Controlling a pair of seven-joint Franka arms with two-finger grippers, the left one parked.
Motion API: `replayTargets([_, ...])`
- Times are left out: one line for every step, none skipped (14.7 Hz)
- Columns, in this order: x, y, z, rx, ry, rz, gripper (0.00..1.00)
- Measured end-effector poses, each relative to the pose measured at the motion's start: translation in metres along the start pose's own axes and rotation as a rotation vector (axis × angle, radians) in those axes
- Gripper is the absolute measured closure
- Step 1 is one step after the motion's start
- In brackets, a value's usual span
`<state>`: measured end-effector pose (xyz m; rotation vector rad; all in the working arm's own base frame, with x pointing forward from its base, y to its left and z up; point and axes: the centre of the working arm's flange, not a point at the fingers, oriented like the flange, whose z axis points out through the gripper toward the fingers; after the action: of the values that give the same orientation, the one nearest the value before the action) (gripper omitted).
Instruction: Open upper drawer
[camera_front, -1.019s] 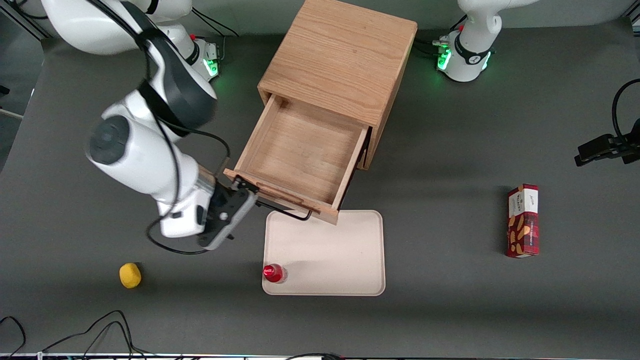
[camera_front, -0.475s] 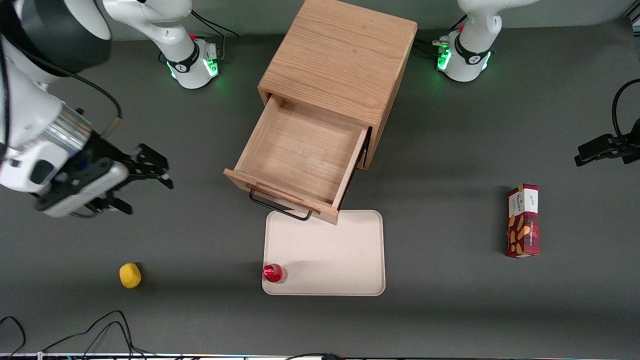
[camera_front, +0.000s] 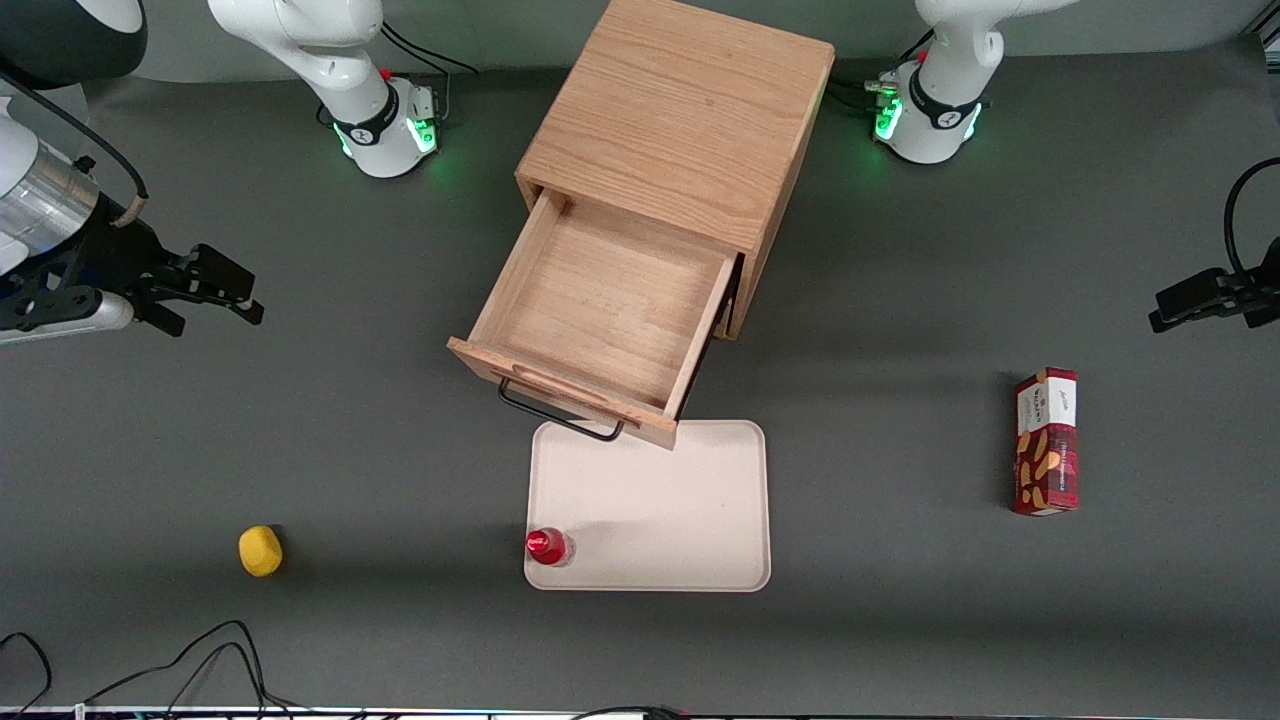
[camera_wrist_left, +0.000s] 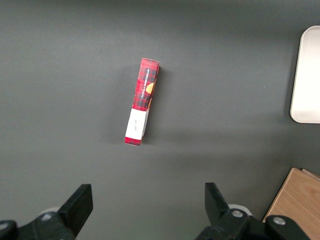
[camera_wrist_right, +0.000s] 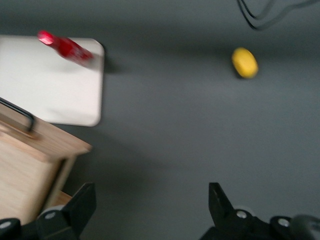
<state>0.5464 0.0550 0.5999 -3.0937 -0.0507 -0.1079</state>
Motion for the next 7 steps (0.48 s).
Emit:
replayTargets([-0.007, 0.001, 0.005, -0.031, -0.026, 0.023, 0.0])
replayTargets([-0.011, 0.0, 0.007, -0.049, -0.047, 0.059, 0.0])
replayTargets([-0.014, -0.002, 0.007, -0.059, -0.062, 0.083, 0.0])
replayTargets([-0.016, -0.004, 0.007, -0.064, -0.073, 0.096, 0.0])
replayTargets([-0.018, -0.005, 0.006, -0.066, -0.079, 0.102, 0.0])
replayTargets([-0.019, -0.004, 0.004, -0.067, -0.082, 0.106, 0.0])
replayTargets([-0.019, -0.003, 0.003, -0.068, -0.082, 0.109, 0.0])
